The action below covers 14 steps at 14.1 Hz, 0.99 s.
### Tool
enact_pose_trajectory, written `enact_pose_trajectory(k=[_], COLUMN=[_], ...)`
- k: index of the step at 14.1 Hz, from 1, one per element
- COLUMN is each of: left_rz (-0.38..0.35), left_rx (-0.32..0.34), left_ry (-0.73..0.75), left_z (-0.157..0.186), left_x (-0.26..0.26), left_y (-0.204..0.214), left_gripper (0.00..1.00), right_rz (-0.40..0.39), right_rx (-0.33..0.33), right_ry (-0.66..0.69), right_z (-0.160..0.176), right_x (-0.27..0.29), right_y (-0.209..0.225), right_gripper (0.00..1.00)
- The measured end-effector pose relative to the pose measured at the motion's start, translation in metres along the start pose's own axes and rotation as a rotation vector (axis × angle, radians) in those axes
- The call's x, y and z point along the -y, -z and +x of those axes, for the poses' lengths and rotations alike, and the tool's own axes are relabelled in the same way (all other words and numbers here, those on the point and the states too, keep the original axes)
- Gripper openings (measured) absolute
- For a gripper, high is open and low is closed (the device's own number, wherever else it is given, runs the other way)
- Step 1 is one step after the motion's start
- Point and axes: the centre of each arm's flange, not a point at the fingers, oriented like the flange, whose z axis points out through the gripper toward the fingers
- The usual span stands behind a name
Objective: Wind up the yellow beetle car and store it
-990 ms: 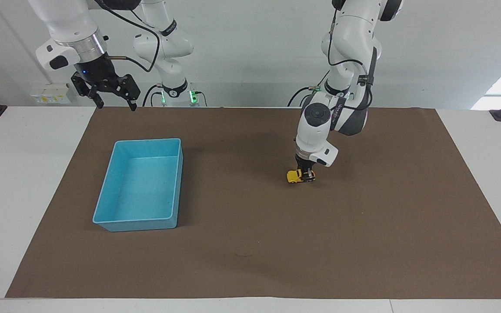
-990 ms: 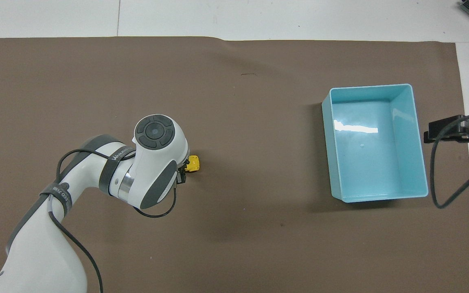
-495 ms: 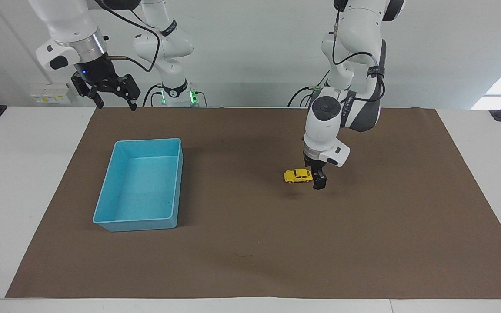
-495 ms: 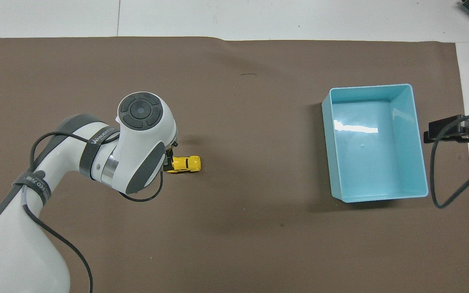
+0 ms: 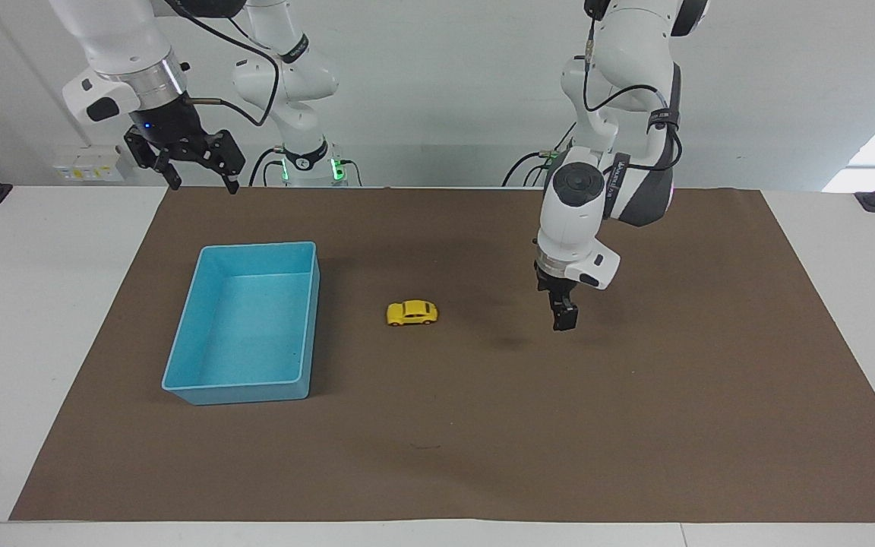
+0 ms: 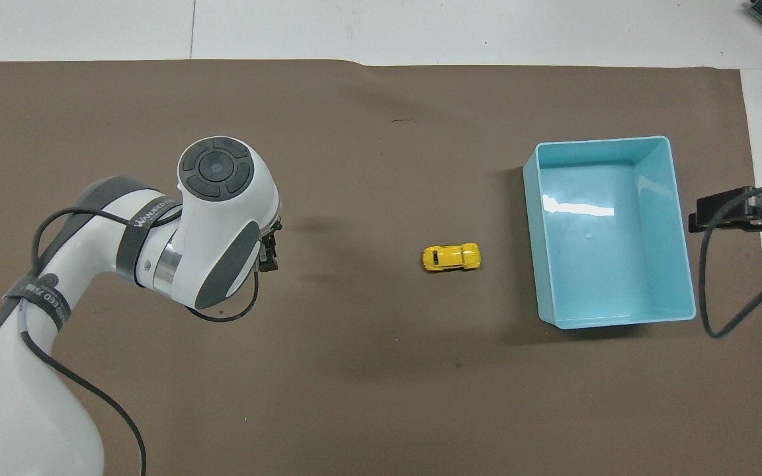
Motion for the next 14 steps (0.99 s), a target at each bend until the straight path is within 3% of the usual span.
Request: enact_pose_trajectory(k=[5,10,14], left_rz=[-0.007,-0.066,-0.103], left_rx=[0.004,0.031,0.036], left_ry=[-0.063,-0.133,-0.281], left_z=[0.017,0.052,0.07], left_x=[-0.013,-0.048,-0.059], left_y=[0.001,0.029,0.049], left_gripper=[1.0,1.0,1.0], right_rz=[0.0,0.0,0.0], right_rx=[0.0,0.0,0.0], right_ry=[0.0,0.0,0.001], right_z=[0.0,0.0,0.0], right_x=[0.0,0.0,0.0], right_y=[0.0,0.0,0.0], right_gripper=[1.0,1.0,1.0])
